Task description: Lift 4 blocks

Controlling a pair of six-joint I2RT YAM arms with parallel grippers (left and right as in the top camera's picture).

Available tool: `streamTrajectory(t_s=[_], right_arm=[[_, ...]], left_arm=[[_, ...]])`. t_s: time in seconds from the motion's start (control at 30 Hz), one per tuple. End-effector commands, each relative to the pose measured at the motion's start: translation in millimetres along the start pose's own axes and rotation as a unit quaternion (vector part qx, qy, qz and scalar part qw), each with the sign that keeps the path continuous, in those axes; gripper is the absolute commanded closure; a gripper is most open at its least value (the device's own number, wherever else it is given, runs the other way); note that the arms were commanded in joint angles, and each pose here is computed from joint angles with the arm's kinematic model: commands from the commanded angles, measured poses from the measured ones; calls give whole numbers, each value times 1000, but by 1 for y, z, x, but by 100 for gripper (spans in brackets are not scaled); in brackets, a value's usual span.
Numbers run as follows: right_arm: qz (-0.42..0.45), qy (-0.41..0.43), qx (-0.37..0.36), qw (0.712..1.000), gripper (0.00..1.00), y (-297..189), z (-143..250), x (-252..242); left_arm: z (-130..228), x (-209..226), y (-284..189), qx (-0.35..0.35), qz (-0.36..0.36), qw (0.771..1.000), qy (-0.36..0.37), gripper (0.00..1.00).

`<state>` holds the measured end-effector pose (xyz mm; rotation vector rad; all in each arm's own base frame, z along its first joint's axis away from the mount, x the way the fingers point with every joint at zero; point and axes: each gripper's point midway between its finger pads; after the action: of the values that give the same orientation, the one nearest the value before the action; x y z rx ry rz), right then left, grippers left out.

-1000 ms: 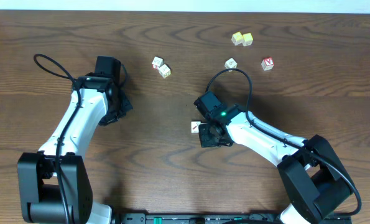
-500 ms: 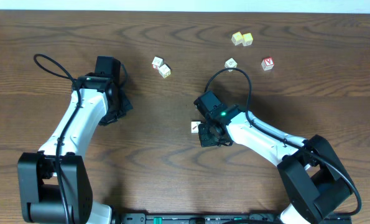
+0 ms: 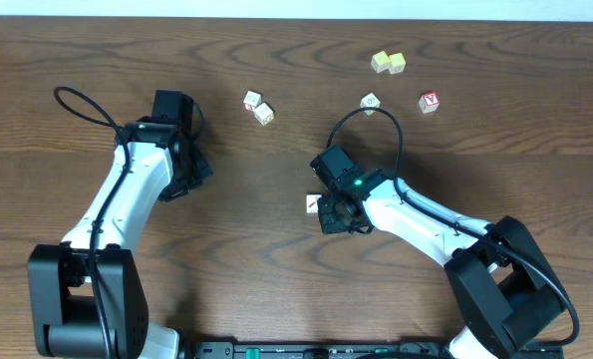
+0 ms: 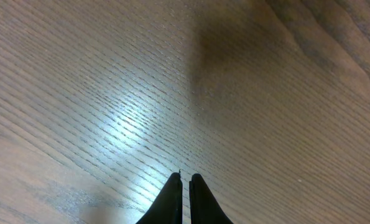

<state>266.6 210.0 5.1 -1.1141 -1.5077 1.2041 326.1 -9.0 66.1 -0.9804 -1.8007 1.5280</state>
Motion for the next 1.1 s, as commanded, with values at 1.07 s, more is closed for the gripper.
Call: streamTrajectory(t_s=[1.07], right_arm=[[-20,-62,-3,998,99,3,0,14]], left_arm=[[1,2,0,0,-4,1000,-5,92]])
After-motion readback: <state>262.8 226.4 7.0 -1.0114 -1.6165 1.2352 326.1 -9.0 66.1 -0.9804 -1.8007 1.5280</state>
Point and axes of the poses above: each gripper's point midway between its finger pads, its own y axis out along the fingers, its own x axis along the line the jaws close on, z = x × y, and after that the axes turned 3 degrees about -y, right-handed
